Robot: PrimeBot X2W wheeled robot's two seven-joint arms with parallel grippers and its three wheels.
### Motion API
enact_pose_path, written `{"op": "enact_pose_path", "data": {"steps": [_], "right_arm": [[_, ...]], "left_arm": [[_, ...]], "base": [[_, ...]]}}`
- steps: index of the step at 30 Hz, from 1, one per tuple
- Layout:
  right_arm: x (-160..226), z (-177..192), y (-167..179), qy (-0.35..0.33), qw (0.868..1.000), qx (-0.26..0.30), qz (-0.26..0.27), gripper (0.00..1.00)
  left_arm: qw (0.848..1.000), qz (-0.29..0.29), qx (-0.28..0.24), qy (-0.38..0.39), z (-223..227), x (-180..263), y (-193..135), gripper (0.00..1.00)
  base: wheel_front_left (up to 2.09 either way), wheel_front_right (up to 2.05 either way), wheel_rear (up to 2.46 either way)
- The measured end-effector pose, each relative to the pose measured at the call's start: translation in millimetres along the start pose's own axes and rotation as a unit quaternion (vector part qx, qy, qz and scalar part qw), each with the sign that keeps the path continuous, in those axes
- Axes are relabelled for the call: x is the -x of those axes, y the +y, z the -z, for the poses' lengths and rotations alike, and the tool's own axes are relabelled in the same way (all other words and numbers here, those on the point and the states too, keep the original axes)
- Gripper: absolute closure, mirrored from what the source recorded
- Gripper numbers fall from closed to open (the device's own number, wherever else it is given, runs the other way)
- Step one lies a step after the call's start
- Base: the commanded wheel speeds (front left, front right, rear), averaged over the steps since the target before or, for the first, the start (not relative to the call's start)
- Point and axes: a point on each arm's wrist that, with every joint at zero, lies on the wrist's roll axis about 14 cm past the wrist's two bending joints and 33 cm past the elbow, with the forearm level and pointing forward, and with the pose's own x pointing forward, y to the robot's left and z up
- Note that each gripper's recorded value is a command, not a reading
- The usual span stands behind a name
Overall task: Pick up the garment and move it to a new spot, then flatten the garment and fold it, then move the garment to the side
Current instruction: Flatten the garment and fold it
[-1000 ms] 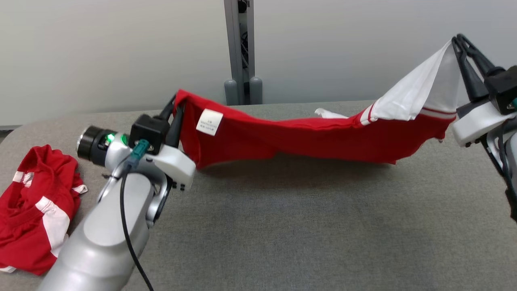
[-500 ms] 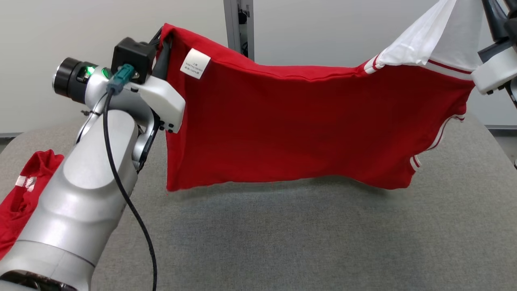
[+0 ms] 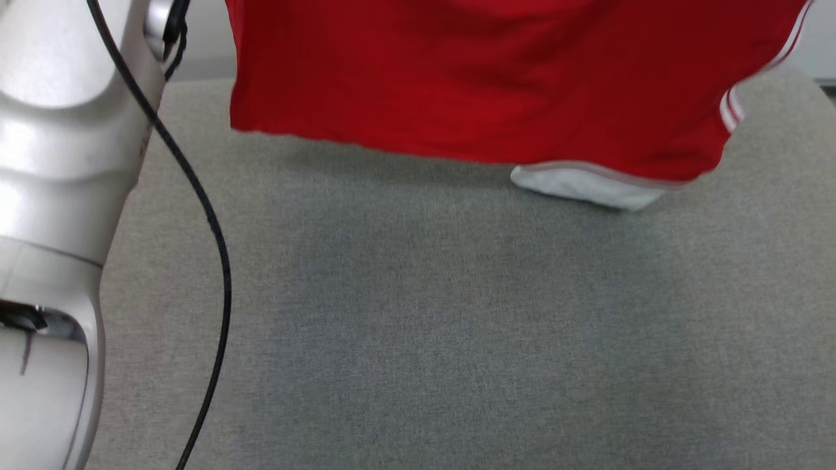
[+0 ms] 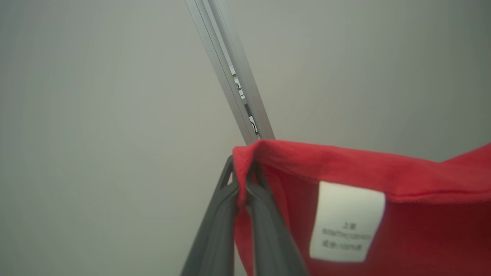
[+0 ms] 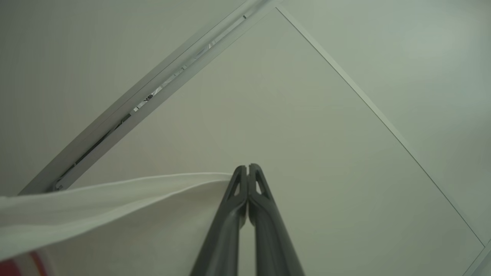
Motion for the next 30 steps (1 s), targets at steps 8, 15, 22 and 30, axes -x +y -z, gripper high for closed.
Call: {"op": "enact_pose_path", "data": {"steps": [8, 15, 22, 30], "right_arm": [[-66.2, 4.3, -44.8, -0.050, 0.995, -0.005, 0.084, 1.00], [-82.3, 26.4, 22.1, -0.091, 0.993, 0.012, 0.070, 1.00], [-62.1, 115.7, 110.4, -0.005, 0.999, -0.049, 0.010, 1.00], [0.6, 170.3, 184.2, 0.087, 0.986, -0.137, -0.040, 1.00]], "left_arm": [[0.993, -0.076, 0.036, -0.088, -3.4, -72.0, 13.9, 1.00], [0.986, -0.118, 0.067, -0.093, 47.0, -98.0, 14.1, 1.00], [0.992, -0.099, 0.051, -0.056, 119.4, -94.5, -10.4, 1.00], [0.994, -0.072, 0.042, 0.072, 220.2, -46.3, -26.9, 1.00]], "base": [[0.00, 0.00, 0.00], [0.00, 0.00, 0.00], [0.00, 0.00, 0.00], [0.00, 0.00, 0.00]]}}
